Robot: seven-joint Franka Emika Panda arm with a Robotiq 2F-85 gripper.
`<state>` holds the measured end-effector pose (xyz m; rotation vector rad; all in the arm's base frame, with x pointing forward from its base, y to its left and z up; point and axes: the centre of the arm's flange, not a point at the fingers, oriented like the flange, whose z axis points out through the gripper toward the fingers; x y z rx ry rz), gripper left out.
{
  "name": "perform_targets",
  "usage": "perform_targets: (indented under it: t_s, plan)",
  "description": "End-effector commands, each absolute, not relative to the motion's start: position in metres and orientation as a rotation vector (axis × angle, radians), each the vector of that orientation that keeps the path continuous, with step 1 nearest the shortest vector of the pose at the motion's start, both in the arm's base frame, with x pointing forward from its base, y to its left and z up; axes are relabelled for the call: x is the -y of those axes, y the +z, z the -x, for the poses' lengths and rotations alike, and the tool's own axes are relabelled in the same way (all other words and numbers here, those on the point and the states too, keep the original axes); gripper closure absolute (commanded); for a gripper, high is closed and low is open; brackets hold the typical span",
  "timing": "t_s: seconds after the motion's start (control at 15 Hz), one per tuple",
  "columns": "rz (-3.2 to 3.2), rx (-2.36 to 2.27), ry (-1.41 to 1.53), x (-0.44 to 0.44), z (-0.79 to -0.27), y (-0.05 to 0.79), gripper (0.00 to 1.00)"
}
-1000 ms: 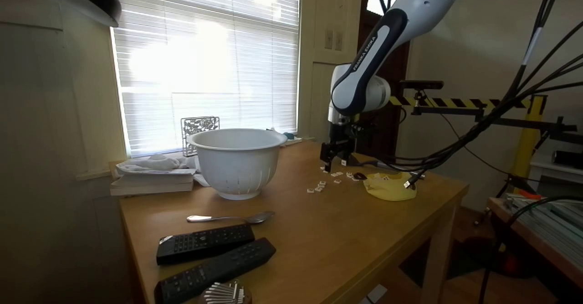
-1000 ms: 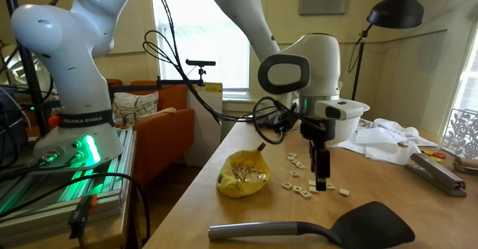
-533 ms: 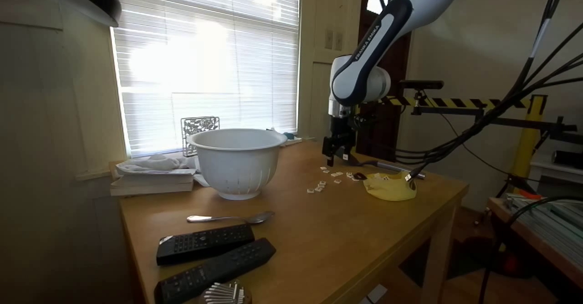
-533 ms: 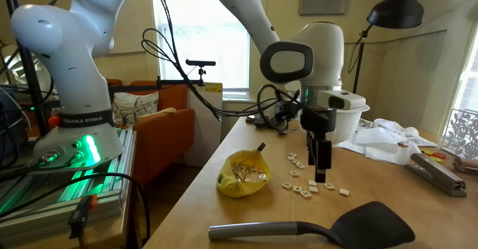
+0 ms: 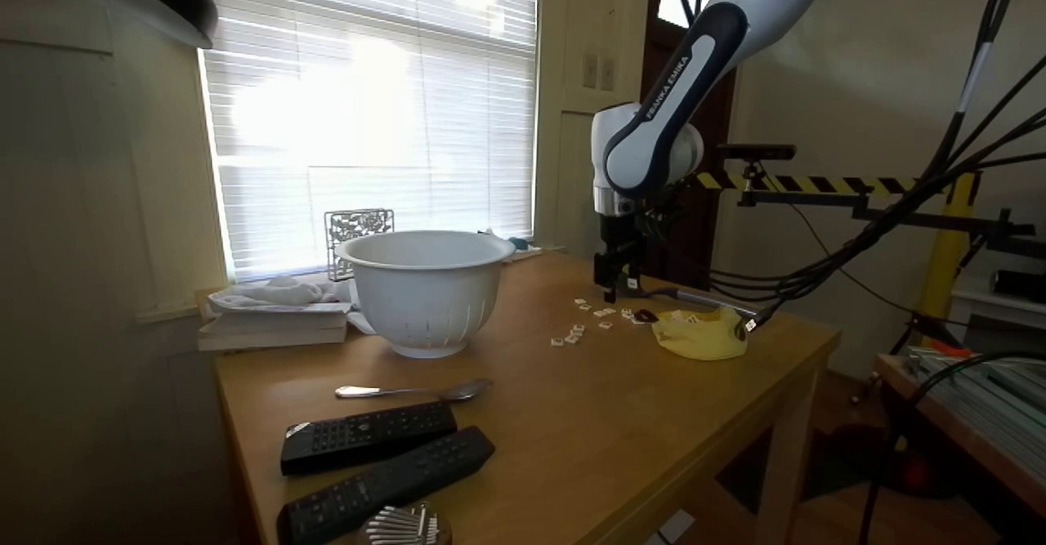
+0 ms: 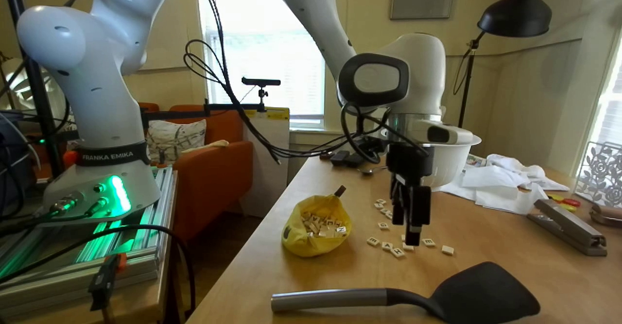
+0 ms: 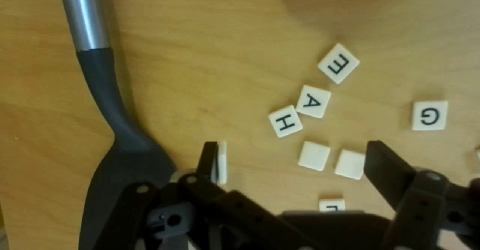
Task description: Remove the objects from the bag then move the bag forward
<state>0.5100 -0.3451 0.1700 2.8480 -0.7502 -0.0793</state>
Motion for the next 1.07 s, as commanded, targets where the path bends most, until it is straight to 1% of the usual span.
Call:
perform_targets:
  t_s: [0.0,0.73,1.0]
  plan:
    - [-2.852,0.692,-0.127,0.344,-0.505,0.173,0.00]
    - [-2.894,0.653,-0.288,0.346,-0.492,0.180,0.00]
    - [-2.945,0.682,-0.186,0.348,-0.494,0.188,0.00]
